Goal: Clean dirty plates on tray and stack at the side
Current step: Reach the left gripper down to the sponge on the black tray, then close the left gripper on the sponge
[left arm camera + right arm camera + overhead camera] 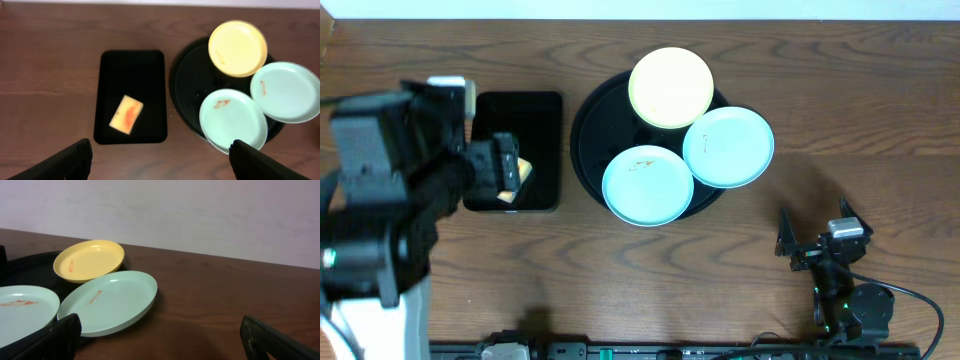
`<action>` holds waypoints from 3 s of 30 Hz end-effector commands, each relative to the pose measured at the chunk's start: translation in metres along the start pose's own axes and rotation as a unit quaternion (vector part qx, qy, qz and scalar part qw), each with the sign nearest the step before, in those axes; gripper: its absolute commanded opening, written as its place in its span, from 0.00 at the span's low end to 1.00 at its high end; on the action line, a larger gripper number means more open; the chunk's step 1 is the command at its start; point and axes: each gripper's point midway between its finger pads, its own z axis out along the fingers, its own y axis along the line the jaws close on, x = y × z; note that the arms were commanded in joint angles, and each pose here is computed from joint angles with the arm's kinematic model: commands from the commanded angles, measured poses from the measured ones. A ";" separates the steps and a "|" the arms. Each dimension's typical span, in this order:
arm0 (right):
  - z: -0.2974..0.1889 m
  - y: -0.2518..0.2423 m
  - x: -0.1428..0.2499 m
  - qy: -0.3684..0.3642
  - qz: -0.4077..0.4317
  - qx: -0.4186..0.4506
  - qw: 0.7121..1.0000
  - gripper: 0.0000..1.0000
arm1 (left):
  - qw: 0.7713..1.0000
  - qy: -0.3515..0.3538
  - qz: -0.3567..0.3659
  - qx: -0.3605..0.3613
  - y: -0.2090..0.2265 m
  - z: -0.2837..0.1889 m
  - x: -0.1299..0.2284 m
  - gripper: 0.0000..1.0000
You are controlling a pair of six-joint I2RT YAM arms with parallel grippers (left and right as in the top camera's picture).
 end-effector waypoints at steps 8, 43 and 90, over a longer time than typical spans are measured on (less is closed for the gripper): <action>0.000 0.001 0.000 -0.001 0.006 -0.004 1.000 0.99 | 0.985 0.173 -0.012 0.003 0.006 0.060 0.051 0.67; 0.000 0.001 0.000 -0.001 0.007 -0.004 1.000 0.99 | 0.915 0.380 -0.025 -0.135 0.072 0.265 0.149 0.59; 0.000 0.001 0.000 -0.001 0.006 -0.004 1.000 0.99 | 0.937 0.306 -0.049 -0.162 0.088 0.269 0.121 0.25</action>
